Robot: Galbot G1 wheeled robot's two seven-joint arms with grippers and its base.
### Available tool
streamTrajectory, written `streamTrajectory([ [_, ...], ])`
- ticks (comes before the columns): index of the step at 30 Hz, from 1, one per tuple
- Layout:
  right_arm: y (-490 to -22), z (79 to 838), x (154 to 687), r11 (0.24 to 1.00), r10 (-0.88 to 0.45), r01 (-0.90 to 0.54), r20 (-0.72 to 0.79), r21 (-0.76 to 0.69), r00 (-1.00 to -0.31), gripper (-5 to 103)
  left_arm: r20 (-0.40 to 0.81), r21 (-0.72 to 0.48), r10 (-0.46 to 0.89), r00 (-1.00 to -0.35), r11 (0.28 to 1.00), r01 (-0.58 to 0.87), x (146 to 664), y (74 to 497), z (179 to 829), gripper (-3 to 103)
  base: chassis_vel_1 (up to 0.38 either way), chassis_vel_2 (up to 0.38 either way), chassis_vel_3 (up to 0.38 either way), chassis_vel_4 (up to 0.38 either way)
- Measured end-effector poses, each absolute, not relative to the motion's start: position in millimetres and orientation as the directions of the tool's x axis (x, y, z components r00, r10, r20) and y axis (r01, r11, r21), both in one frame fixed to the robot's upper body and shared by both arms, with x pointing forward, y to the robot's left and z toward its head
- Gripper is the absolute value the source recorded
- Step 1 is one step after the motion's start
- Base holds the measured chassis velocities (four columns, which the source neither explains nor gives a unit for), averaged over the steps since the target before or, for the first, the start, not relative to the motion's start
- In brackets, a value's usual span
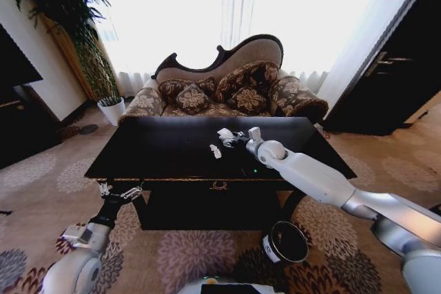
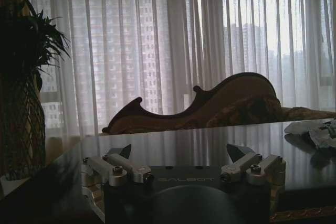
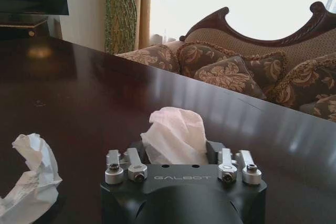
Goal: Move to the front of the table and place the trash on the table into the trash bin.
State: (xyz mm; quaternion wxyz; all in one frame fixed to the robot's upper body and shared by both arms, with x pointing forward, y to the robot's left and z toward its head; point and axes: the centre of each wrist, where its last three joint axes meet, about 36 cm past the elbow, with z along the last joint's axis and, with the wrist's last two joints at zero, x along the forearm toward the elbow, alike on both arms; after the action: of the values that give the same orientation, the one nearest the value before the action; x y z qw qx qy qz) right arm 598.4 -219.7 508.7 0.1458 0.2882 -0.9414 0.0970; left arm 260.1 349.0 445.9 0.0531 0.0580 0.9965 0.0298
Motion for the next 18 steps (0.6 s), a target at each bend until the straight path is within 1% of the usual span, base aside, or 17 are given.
streamTrajectory([
  [1,-219.8,508.2,596.8,0.815,-0.517,-0.572,0.328,-0.096,-0.791,54,-0.102,0.066,0.119,-0.988,0.992,0.112,260.1,349.0,445.9,100,0.000,0.000,0.000,0.000],
  [3,-220.3,508.0,595.9,0.815,-0.517,-0.572,0.326,-0.094,-0.791,54,-0.102,0.066,0.119,-0.988,0.992,0.112,260.1,349.0,445.9,100,0.000,0.000,0.000,0.000],
  [6,-223.7,508.3,593.8,0.817,-0.516,-0.569,0.323,-0.092,-0.794,38,-0.102,0.066,0.119,-0.988,0.992,0.112,260.0,349.0,445.9,100,0.000,0.000,0.000,0.000],
  [7,-223.7,508.3,593.8,0.817,-0.516,-0.569,0.323,-0.092,-0.794,38,-0.102,0.066,0.119,-0.988,0.992,0.112,260.0,349.0,445.9,100,0.000,0.000,0.000,0.000],
  [10,-226.3,509.0,592.3,0.820,-0.516,-0.566,0.316,-0.088,-0.796,22,-0.102,0.065,0.119,-0.988,0.992,0.112,260.0,349.0,445.9,100,0.000,0.000,0.000,0.000],
  [11,-226.3,509.0,592.3,0.820,-0.516,-0.566,0.316,-0.088,-0.796,22,-0.102,0.065,0.119,-0.988,0.992,0.112,260.0,349.0,445.9,100,0.000,0.000,0.000,0.000],
  [12,-226.6,509.3,591.7,0.820,-0.517,-0.566,0.313,-0.085,-0.797,17,-0.102,0.066,0.119,-0.988,0.992,0.112,260.1,349.0,445.9,100,0.000,0.000,0.000,0.000],
  [13,-227.0,509.3,591.5,0.821,-0.517,-0.565,0.312,-0.084,-0.797,17,-0.102,0.066,0.119,-0.988,0.992,0.112,260.1,349.0,445.9,100,0.000,0.000,0.000,0.000],
  [15,-227.9,509.0,590.3,0.822,-0.518,-0.564,0.308,-0.079,-0.798,6,-0.102,0.066,0.119,-0.988,0.991,0.112,260.1,349.0,445.9,100,0.000,0.000,0.000,0.000],
  [16,-227.9,509.0,590.3,0.822,-0.518,-0.564,0.308,-0.079,-0.798,6,-0.102,0.066,0.119,-0.988,0.991,0.112,260.1,349.0,445.9,100,0.000,0.000,0.000,0.000],
  [18,-228.7,509.7,589.7,0.823,-0.518,-0.563,0.305,-0.077,-0.799,1,-0.102,0.065,0.119,-0.988,0.992,0.112,260.1,349.0,445.9,100,0.000,0.000,0.000,0.000],
])
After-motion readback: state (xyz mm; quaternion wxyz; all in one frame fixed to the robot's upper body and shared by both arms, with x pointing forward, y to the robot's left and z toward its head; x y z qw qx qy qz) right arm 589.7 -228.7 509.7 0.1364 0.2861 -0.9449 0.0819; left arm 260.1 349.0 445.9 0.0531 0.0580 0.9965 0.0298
